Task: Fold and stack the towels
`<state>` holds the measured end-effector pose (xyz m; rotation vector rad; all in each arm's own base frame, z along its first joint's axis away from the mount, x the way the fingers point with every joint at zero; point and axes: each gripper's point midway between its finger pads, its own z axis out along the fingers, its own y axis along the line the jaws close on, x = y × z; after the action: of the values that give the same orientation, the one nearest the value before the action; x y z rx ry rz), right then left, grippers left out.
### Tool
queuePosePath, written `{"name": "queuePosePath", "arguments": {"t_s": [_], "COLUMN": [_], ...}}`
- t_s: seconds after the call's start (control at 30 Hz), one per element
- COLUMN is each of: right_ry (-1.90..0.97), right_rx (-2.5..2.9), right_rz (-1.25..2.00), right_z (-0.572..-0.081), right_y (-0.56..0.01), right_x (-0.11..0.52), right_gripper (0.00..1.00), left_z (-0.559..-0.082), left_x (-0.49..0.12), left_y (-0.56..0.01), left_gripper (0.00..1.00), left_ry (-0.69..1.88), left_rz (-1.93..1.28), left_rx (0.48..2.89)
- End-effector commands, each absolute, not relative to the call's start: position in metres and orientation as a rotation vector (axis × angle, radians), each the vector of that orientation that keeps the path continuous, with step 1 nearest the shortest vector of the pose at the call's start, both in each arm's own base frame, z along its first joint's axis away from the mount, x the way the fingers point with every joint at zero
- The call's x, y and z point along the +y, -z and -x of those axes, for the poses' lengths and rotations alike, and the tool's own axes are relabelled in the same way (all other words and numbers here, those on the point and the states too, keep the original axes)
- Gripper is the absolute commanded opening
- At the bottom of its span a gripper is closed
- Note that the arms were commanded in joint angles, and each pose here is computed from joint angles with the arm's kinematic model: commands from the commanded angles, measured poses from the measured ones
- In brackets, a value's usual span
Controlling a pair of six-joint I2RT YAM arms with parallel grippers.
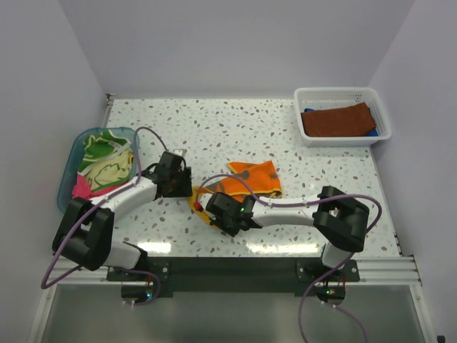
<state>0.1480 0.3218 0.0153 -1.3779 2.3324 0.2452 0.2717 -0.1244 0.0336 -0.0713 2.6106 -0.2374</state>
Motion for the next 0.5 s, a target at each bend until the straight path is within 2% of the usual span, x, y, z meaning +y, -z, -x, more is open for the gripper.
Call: {"name": "queuePosePath", "arguments": {"t_s": [0.0, 0.23, 0.47], "right_ry": [-0.241, -0.241, -0.235], "right_rx": [2.344, 2.348, 2.349], "right_rz": [1.412, 1.416, 1.413], "right_z": [-0.142, -0.141, -0.139], "right_y": [-0.016, -0.016, -0.024], "right_x": [0.31, 0.309, 0.303], "right_gripper": [0.0, 0.0, 0.0], "left_z": [-0.287, -0.293, -0.27], "left_x": [-0.129, -0.131, -0.122], "left_y": [-0.032, -0.023, 0.0], "left_gripper": [0.61, 0.57, 0.54], "left_ry": [0.243, 0.17, -0.021], "left_rz": [0.013, -0.013, 0.005], "left_rx": [2.569, 2.599, 2.717]}}
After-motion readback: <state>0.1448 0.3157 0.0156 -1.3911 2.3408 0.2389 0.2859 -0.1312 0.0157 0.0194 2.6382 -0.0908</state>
